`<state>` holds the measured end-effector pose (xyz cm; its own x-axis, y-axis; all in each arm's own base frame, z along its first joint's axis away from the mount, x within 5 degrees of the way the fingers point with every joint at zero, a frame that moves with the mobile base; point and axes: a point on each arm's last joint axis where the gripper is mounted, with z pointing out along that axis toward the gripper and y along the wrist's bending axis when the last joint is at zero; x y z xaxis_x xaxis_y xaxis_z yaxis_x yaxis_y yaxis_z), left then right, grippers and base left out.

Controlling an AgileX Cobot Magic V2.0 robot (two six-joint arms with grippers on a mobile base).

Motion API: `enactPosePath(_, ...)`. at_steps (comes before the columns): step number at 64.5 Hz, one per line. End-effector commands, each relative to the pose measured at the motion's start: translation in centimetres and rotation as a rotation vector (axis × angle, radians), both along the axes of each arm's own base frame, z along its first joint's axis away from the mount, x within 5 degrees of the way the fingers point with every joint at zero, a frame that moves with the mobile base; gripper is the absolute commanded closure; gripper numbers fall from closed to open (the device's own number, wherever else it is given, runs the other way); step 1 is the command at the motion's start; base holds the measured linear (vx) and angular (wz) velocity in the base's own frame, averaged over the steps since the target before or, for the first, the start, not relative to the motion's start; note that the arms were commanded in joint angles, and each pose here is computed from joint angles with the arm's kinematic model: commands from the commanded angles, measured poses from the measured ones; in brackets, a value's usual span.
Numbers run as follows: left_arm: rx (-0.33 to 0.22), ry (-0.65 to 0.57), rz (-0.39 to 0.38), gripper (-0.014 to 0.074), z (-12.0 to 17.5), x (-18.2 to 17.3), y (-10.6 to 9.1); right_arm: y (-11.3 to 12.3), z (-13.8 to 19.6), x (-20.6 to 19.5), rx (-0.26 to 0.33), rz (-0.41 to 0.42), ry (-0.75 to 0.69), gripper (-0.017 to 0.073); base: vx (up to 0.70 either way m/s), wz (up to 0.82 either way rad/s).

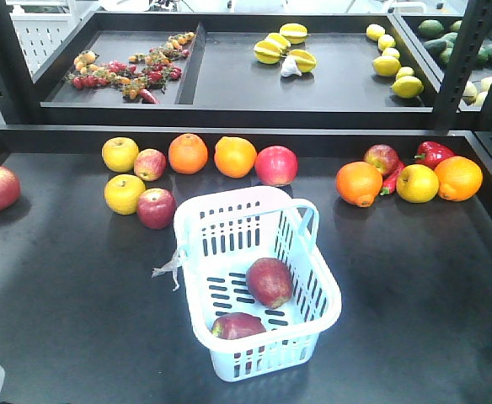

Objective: Pick three apples into basket with both arms

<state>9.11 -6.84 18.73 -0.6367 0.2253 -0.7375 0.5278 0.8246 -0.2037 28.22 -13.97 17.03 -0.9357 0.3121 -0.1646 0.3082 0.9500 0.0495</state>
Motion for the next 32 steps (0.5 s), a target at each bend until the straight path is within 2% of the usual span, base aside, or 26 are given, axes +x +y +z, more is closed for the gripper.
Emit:
enactPosePath(1, -0.042, -0.050, 0.039, 0.0601, 1.1, 0.6, -0.1, -0.9, 1.0, 0.6, -0.060, -0.010, -0.057, -0.0109, 0.00, 0.00)
enactPosePath(32, -0.042, -0.050, 0.039, 0.0601, 1.1, 0.6, -0.1, -1.5, -2.1, 1.5, -0.066, -0.019, -0.029, -0.0087, 0.00, 0.00)
